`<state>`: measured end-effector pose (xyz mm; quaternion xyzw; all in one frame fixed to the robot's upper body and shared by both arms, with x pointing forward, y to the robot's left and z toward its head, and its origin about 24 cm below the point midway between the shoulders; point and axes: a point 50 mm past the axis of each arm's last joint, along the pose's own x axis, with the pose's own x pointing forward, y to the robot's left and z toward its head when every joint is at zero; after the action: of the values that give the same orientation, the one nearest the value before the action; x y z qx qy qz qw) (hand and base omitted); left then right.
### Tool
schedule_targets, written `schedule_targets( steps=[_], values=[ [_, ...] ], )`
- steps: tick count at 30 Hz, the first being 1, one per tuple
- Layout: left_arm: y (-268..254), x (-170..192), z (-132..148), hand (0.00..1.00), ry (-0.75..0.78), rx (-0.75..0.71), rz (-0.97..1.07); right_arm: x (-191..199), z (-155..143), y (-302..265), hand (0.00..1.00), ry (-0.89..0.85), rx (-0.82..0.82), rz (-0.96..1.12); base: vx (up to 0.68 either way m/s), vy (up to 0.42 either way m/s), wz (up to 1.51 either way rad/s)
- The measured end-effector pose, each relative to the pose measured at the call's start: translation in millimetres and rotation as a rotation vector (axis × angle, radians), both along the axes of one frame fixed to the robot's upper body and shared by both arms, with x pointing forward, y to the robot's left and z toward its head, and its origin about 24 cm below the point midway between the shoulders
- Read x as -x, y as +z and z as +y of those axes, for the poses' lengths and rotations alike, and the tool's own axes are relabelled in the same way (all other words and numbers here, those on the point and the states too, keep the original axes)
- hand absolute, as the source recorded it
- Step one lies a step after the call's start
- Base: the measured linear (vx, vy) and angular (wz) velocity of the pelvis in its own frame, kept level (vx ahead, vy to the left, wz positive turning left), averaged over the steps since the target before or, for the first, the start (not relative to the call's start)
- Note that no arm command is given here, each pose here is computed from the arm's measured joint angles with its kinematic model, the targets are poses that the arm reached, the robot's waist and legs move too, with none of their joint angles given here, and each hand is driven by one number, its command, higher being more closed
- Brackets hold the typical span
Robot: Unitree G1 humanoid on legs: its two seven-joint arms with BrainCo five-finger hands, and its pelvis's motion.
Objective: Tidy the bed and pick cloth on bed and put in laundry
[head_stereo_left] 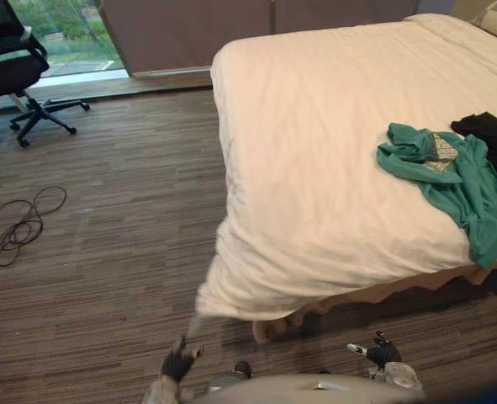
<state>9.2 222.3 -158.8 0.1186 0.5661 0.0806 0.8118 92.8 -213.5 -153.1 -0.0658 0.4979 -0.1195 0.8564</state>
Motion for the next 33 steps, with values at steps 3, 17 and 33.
schedule_targets(
  steps=[3, 17, 33],
  values=[
    [-6.2, 38.9, -8.2, 0.0, 0.047, 0.004, 0.162, 7.2, -1.4, -1.3, 0.0, -0.053, -0.016, 0.006, 0.01, 0.005, -0.07],
    [-6.7, 10.3, -16.5, 0.0, 0.139, -0.093, 0.07, 54.2, -0.3, -7.5, 0.0, -0.511, -0.087, 0.015, 0.0, 0.002, -0.08],
    [-0.6, -22.3, -8.8, 0.0, -0.011, -0.159, 0.02, 54.1, 0.3, -5.2, 0.0, -0.665, -0.062, -0.004, 0.02, -0.005, -0.12]
  ],
)
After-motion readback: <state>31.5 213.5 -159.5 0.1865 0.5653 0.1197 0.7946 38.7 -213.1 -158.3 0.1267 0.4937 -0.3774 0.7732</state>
